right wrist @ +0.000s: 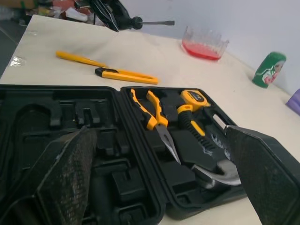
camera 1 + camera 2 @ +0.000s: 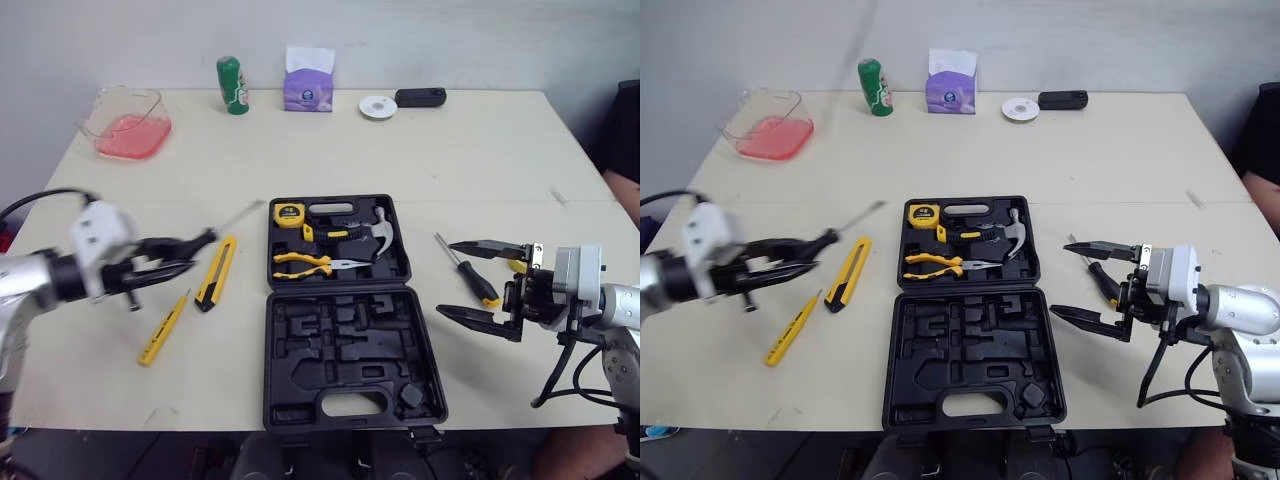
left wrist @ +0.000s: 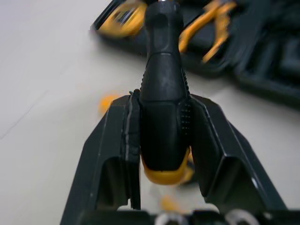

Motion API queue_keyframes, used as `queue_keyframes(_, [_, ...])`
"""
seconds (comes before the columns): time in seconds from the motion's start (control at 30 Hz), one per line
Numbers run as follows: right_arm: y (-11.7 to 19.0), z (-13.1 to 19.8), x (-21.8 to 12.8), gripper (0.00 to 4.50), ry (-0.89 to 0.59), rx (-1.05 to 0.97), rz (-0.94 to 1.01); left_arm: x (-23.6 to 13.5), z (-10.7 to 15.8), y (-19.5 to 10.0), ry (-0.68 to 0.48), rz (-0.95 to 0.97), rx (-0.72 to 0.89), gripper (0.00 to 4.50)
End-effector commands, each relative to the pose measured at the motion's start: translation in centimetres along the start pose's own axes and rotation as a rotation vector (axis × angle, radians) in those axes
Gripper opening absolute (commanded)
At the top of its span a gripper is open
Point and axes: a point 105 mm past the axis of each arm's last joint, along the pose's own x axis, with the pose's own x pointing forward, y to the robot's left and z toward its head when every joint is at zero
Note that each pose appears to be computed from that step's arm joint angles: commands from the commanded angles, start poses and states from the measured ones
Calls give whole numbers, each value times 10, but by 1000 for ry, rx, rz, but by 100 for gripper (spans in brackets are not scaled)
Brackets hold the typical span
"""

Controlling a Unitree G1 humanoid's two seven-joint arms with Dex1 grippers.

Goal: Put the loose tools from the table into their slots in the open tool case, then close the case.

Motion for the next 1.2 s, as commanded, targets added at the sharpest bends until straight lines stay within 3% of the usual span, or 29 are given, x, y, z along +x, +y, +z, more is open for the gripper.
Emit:
queue_keyframes(0.03, [-5,-2,-11,450,28,-20,-40,37,24,-22,-3,-156,38,103])
queue_keyframes(0.37, [7,-15,-29,450,70,-5,-56,87,24,-45,224,-306,65,103])
queue_keyframes(0.47, [11,-18,-35,450,79,11,-60,96,15,-63,319,-380,51,103])
queue_keyframes(0.63, [15,-22,-38,450,80,13,-69,111,18,-66,326,-347,67,103])
queue_keyframes(0.83, [17,-26,-35,450,66,14,-77,109,7,-58,423,-303,87,103])
queue_keyframes(1.2, [22,-24,-29,450,55,10,-62,105,-3,-57,486,-285,94,103])
